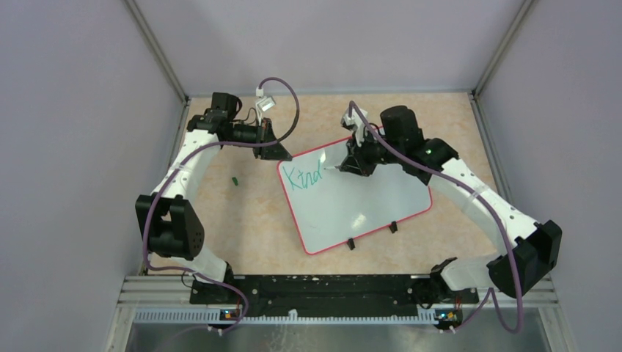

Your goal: Write a sentence on the whiteboard

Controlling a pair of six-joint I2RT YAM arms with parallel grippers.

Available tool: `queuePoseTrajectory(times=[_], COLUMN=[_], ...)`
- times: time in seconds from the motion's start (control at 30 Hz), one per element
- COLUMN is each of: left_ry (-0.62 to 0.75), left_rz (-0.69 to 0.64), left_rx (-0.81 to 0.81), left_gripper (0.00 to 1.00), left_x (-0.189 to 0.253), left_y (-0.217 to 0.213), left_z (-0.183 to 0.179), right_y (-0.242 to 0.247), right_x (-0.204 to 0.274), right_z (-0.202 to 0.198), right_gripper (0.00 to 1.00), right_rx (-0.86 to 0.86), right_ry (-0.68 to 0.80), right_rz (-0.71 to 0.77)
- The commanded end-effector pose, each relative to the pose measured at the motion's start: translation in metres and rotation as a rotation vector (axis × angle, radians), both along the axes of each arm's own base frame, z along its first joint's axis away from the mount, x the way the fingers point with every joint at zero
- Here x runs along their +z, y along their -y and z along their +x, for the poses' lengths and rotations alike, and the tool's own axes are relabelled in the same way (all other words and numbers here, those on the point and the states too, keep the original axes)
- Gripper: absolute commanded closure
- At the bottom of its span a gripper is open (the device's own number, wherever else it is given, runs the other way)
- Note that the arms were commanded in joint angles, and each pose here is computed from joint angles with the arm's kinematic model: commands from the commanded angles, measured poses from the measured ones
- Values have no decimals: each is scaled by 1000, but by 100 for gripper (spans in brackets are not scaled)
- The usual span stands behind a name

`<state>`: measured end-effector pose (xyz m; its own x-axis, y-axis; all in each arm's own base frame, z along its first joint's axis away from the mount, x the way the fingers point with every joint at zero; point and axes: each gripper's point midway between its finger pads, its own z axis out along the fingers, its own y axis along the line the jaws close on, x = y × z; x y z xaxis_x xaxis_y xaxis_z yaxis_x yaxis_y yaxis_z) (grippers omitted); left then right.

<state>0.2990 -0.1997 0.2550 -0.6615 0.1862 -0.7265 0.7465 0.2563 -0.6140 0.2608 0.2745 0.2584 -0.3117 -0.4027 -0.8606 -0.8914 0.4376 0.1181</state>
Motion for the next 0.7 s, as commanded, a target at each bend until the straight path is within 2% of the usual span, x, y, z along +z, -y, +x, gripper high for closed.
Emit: queuePoseTrajectory(times=[0.0,0.33,0.67], left_ry=[0,-4,-2], left_rz=[1,2,0], left_rx=[-34,-33,-36], left_gripper=[100,100,100], left_x=[2,2,1], left_y=[8,8,8], left_z=[-13,-13,-13], right_y=[-9,-11,-6], right_x=[12,10,-16], right_z=[7,20,10], right_gripper=[100,100,100], right_rx=[6,-31,-26], right_ry=[56,71,15], right_rz=[10,0,-28])
